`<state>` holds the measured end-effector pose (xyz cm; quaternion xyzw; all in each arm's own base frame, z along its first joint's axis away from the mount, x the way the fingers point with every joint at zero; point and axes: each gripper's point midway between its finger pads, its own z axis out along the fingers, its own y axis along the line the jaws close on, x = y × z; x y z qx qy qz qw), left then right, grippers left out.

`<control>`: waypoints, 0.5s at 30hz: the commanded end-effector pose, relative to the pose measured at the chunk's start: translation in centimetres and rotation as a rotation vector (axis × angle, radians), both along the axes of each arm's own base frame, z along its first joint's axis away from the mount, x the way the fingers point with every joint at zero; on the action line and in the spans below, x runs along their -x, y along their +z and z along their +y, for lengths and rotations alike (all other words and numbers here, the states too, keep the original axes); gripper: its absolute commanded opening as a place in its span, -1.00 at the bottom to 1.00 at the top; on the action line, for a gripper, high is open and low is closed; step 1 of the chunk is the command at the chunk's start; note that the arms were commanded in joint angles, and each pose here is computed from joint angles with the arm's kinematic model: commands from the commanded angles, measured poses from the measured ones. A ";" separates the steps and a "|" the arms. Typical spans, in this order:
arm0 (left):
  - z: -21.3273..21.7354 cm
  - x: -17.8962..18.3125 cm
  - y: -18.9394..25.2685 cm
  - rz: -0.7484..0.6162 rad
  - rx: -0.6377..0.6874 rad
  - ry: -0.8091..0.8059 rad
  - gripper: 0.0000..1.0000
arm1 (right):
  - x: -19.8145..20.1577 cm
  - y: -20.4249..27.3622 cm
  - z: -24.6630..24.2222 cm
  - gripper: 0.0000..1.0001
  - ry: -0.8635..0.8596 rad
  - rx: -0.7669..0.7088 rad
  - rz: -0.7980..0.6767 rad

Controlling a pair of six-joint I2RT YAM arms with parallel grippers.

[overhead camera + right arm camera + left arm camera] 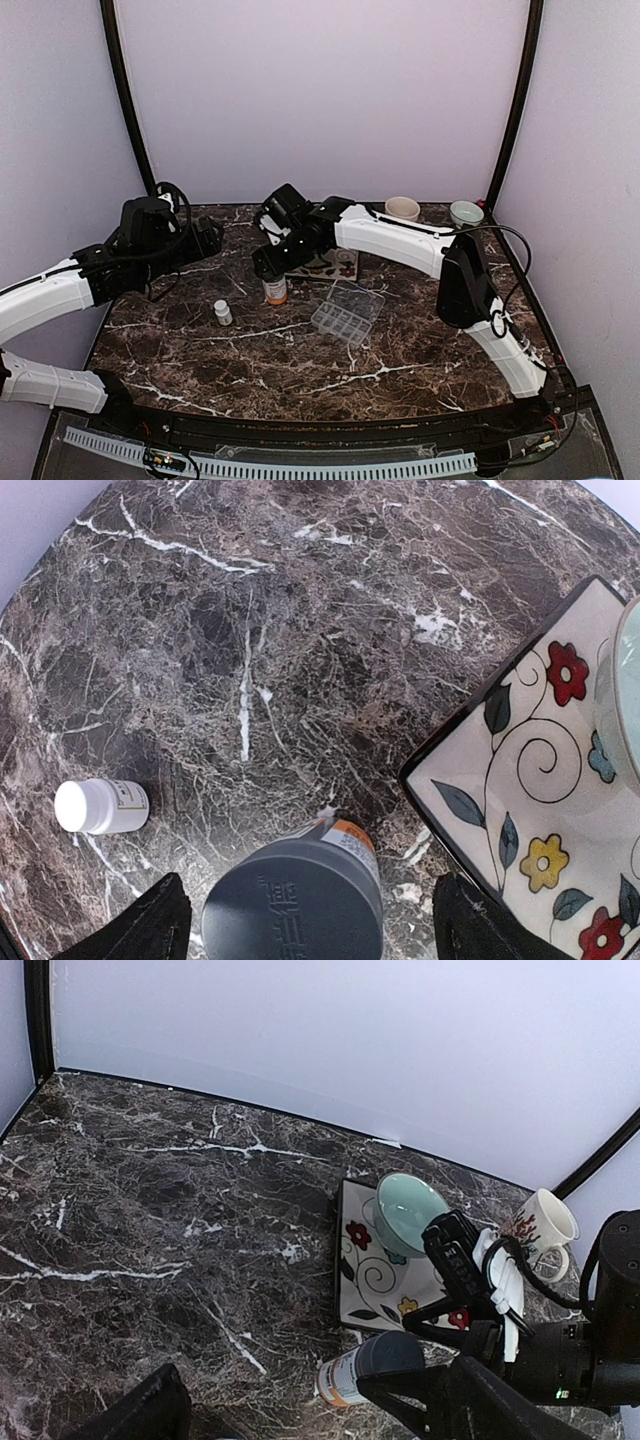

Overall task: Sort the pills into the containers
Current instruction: Pick up the pill bottle from the center of the board.

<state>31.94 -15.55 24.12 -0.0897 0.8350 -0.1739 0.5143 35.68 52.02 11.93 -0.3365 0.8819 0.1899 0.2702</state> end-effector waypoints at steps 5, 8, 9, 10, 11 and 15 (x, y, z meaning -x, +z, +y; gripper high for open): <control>-0.1 -0.2 -0.1 -0.007 0.014 -0.007 0.84 | -0.5 0.1 0.4 0.49 0.000 -0.029 0.009; -0.1 -0.2 -0.3 -0.004 0.014 -0.008 0.84 | -0.5 0.0 0.3 0.26 0.003 -0.030 0.018; -0.1 -0.1 -0.4 -0.002 0.015 -0.008 0.84 | -0.5 0.0 0.3 0.17 0.004 -0.030 0.020; -0.1 -0.1 -0.5 0.001 0.015 -0.009 0.84 | -0.4 0.0 0.3 0.08 0.006 -0.028 0.022; -0.1 -0.1 -0.6 0.002 0.016 -0.009 0.84 | -0.5 0.0 0.2 -0.06 0.006 -0.027 0.023; -0.2 0.0 -0.8 0.009 0.019 -0.014 0.89 | -0.3 0.4 -0.2 -0.39 0.008 -0.022 0.017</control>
